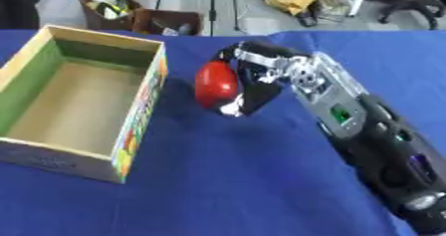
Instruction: Pick up objects on the table and place them in the box.
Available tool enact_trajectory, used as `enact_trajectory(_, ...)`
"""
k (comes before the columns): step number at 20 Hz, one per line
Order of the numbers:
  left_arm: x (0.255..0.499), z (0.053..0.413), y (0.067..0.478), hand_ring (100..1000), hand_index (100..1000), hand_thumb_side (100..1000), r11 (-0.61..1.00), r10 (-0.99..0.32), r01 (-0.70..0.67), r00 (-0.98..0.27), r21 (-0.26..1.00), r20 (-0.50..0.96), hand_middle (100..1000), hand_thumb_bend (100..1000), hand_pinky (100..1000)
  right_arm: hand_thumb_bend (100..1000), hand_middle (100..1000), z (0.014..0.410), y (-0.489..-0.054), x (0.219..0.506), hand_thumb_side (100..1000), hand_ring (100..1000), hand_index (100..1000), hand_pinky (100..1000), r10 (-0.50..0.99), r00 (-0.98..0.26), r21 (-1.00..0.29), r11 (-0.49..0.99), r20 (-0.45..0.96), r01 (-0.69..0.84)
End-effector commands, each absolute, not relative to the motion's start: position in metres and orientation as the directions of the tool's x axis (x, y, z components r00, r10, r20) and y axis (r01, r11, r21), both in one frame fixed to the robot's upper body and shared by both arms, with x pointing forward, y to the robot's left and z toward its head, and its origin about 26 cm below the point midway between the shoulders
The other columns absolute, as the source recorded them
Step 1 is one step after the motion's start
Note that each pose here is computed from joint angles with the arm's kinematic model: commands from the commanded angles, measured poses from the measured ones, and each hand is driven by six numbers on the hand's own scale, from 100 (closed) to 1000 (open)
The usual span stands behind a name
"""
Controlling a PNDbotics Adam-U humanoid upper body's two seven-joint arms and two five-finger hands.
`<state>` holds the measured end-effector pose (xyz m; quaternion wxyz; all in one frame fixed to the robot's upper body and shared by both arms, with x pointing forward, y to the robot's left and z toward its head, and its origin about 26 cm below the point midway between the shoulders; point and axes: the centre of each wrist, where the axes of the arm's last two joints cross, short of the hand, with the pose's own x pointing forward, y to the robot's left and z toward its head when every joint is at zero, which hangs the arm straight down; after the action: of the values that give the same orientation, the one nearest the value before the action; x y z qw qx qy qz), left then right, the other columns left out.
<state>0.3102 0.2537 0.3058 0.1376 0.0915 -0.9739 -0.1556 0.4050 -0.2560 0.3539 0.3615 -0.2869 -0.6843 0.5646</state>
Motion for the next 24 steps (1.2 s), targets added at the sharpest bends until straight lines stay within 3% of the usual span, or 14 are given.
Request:
enact_trajectory(1, 0.306, 0.312, 0.257, 744, 943, 980, 0.928, -0.232, -0.15, -0.949, 0.34, 0.214, 773, 100, 591, 100, 346, 0.377, -0.259, 0.392, 278, 325, 286, 100, 0.787, -0.591, -0.969, 0.246, 0.177, 0.037)
enact_trajectory(12, 0.305, 0.314, 0.257, 745, 942, 968, 0.929, -0.226, -0.147, -0.953, 0.341, 0.204, 775, 100, 598, 100, 333, 0.409, -0.244, 0.373, 259, 310, 269, 100, 0.742, -0.631, -0.907, 0.396, 0.224, 0.145)
enact_trajectory(24, 0.305, 0.327, 0.247, 748, 941, 957, 0.94, -0.176, -0.125, -0.975, 0.317, 0.138, 777, 100, 604, 100, 334, 0.425, -0.227, 0.383, 237, 308, 266, 100, 0.756, -0.587, -0.811, 0.519, 0.289, 0.269)
